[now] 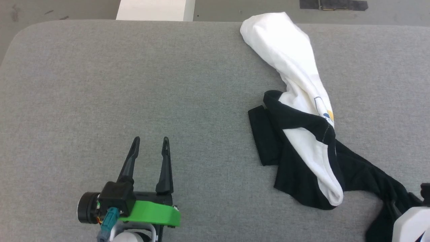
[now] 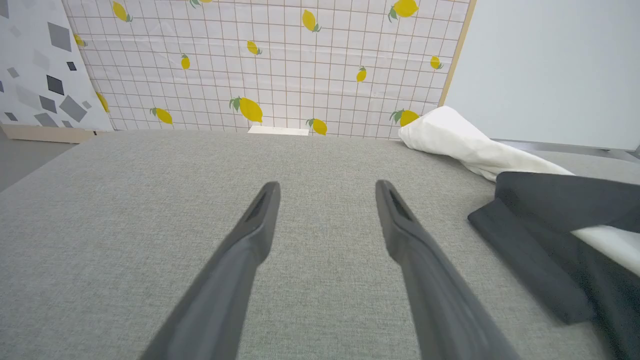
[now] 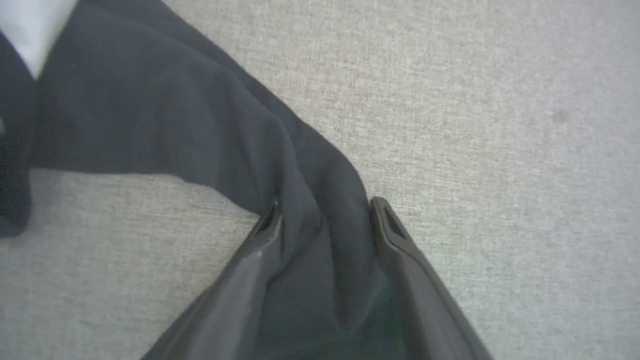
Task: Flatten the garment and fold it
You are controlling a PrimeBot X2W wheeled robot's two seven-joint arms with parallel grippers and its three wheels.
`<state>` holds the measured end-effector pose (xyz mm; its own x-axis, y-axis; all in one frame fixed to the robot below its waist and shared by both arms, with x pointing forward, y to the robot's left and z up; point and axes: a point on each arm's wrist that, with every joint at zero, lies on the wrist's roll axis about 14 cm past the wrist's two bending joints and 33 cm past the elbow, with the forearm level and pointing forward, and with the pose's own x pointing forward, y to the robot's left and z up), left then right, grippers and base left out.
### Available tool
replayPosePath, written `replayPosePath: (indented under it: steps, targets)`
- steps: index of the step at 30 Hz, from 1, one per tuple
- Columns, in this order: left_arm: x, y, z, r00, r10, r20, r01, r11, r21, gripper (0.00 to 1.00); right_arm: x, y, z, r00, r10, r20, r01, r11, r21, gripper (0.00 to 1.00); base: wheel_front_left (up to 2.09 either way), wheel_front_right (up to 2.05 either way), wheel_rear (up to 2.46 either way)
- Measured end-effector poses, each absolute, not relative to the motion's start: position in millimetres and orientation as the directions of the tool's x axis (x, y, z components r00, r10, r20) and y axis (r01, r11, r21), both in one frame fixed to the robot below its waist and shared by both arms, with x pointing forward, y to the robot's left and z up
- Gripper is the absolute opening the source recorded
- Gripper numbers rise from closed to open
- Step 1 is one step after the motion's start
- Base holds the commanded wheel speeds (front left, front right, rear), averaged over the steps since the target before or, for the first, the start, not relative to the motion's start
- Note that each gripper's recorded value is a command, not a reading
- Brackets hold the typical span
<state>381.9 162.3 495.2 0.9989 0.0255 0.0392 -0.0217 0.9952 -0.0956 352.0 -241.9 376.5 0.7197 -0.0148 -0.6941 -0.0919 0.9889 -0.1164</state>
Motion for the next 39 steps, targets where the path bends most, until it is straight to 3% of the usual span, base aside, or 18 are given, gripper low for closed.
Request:
replayPosePath:
  steps: [1, 8, 14, 15, 21, 26, 28, 29, 30, 34, 39]
  targets:
    - [381.6, 163.7, 495.2, 0.999, 0.028, 0.039, -0.024, 0.995, -0.092, 1.00, 354.0, -240.7, 374.5, 0.719, -0.012, -0.694, -0.094, 0.989, -0.114, 0.00, 0.00, 0.00, 0.00]
    - [383.2, 167.8, 495.8, 0.998, 0.042, 0.041, -0.038, 0.996, -0.084, 1.00, 402.5, -236.8, 412.4, 0.824, 0.007, -0.567, -0.109, 0.983, -0.146, 0.00, 0.00, 0.00, 0.00]
    - [389.8, 160.7, 489.8, 0.999, 0.023, 0.027, -0.020, 0.996, -0.090, 1.00, 463.2, -278.9, 489.2, 0.918, -0.066, -0.390, -0.090, 0.926, -0.367, 0.00, 0.00, 0.00, 0.00]
    - [396.2, 157.4, 487.1, 1.000, 0.012, 0.024, -0.009, 0.996, -0.092, 1.00, 487.2, -306.0, 513.8, 0.930, -0.117, -0.350, -0.071, 0.873, -0.482, 0.00, 0.00, 0.00, 0.00]
    - [408.7, 155.8, 477.6, 1.000, 0.003, 0.007, -0.003, 0.996, -0.087, 1.00, 518.3, -373.3, 524.1, 0.894, -0.290, -0.342, 0.014, 0.780, -0.625, 0.00, 0.00, 0.00, 0.00]
    - [413.8, 155.5, 468.2, 1.000, -0.003, -0.016, 0.002, 0.997, -0.083, 1.00, 531.5, -392.9, 497.8, 0.860, -0.348, -0.374, 0.042, 0.778, -0.627, 0.00, 0.00, 0.00, 0.00]
    - [414.8, 156.8, 466.2, 1.000, 0.001, -0.021, -0.003, 0.997, -0.079, 1.00, 536.6, -388.7, 481.9, 0.852, -0.344, -0.394, 0.038, 0.792, -0.610, 0.31, 0.00, 0.00, 0.00]
    - [414.8, 157.9, 465.0, 1.000, 0.004, -0.024, -0.006, 0.997, -0.076, 1.00, 538.9, -385.9, 474.9, 0.850, -0.341, -0.401, 0.036, 0.798, -0.601, 0.71, 0.00, 0.00, 0.00]
    - [414.6, 158.7, 464.1, 1.000, 0.007, -0.027, -0.009, 0.997, -0.074, 1.00, 541.0, -383.2, 470.8, 0.852, -0.335, -0.403, 0.036, 0.804, -0.593, 1.00, 0.00, 0.00, 0.00]
    - [412.5, 161.4, 465.3, 1.000, 0.014, -0.027, -0.016, 0.997, -0.069, 1.00, 549.9, -369.7, 470.9, 0.879, -0.303, -0.368, 0.054, 0.831, -0.554, 1.00, 0.00, 0.00, 0.00]
    - [407.7, 163.1, 476.2, 1.000, 0.020, 0.000, -0.020, 0.998, -0.064, 1.00, 554.3, -338.8, 500.7, 0.947, -0.223, -0.231, 0.102, 0.892, -0.441, 1.00, 0.00, 0.00, 0.00]
